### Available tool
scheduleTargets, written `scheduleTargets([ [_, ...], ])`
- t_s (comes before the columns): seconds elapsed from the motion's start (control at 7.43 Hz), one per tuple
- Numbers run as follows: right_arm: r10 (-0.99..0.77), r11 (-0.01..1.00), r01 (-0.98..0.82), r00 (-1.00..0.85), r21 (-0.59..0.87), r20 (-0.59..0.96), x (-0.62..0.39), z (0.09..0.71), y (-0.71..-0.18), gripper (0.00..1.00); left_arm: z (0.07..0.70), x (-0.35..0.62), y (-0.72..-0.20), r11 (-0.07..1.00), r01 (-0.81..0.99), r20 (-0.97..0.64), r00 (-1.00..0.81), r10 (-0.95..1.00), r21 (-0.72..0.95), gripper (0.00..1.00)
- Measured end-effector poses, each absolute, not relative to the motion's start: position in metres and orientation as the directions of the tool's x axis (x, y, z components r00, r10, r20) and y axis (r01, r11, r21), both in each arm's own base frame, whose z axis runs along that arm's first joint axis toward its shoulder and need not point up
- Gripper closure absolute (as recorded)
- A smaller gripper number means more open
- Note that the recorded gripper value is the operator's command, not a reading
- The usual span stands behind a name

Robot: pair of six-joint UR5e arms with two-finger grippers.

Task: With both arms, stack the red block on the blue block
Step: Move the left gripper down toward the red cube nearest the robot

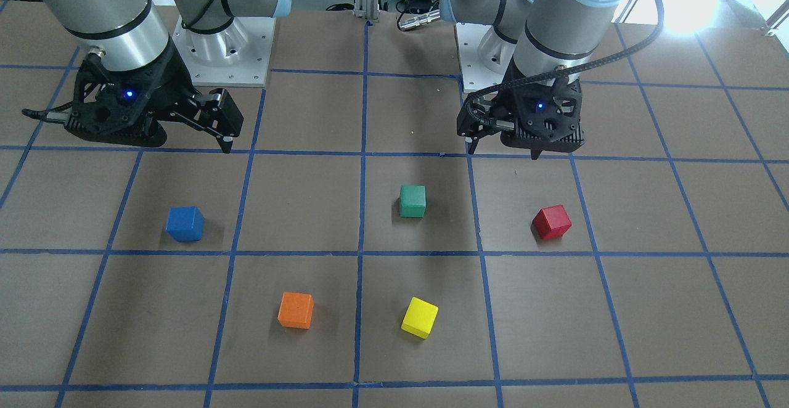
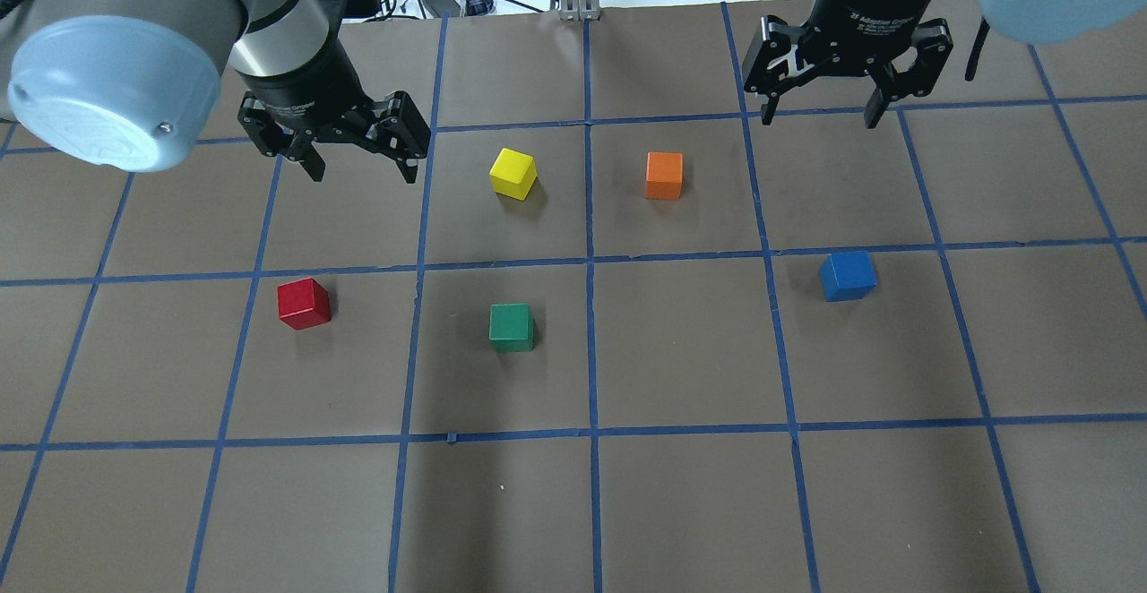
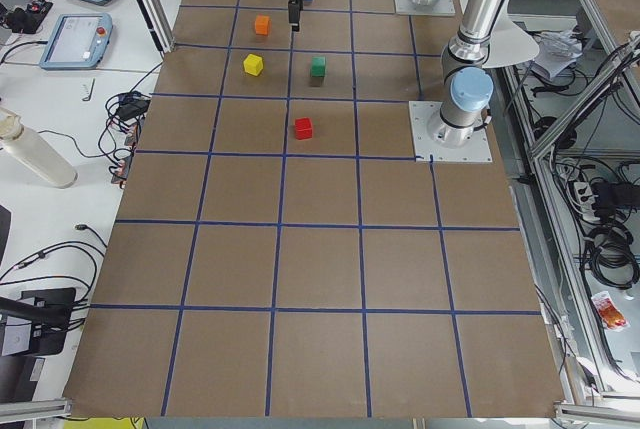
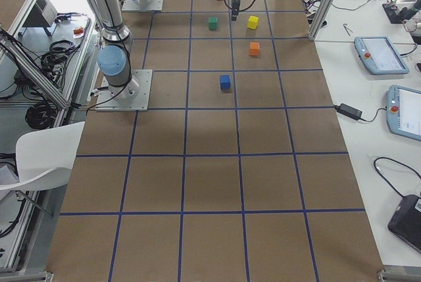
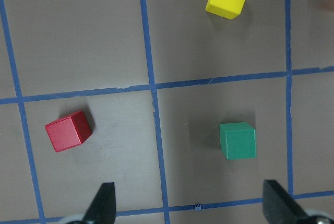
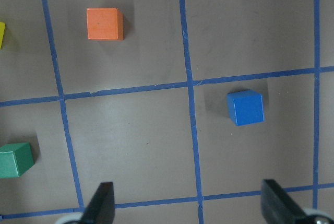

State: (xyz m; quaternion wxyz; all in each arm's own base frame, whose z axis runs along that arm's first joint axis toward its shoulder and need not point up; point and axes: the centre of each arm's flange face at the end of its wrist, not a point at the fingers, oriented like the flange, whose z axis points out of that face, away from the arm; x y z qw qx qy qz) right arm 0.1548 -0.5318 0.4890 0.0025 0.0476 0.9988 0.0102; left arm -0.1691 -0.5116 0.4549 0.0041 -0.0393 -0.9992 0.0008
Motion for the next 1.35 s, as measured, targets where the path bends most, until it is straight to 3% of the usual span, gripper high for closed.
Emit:
scheduleTargets([
  [0.4, 0.093, 0.995, 0.093, -0.996, 0.02, -0.002, 0.155, 0.488, -0.533, 0.0, 0.451, -0.164, -0.512, 0.997, 0.082, 0.008, -0.997, 0.082, 0.004, 0.0],
  [0.81, 0.09, 0.996, 0.09, -0.996, 0.021, 0.0, 0.154, 0.487, -0.533, 0.0, 0.44, -0.091, -0.531, 0.999, 0.036, 0.005, -0.999, 0.036, -0.003, 0.0],
  [1.35, 0.086, 0.996, 0.086, -0.996, 0.02, 0.005, 0.154, 0.486, -0.533, 0.0, 0.335, 0.023, -0.514, 0.994, -0.089, 0.017, -0.996, -0.09, 0.068, 0.0],
])
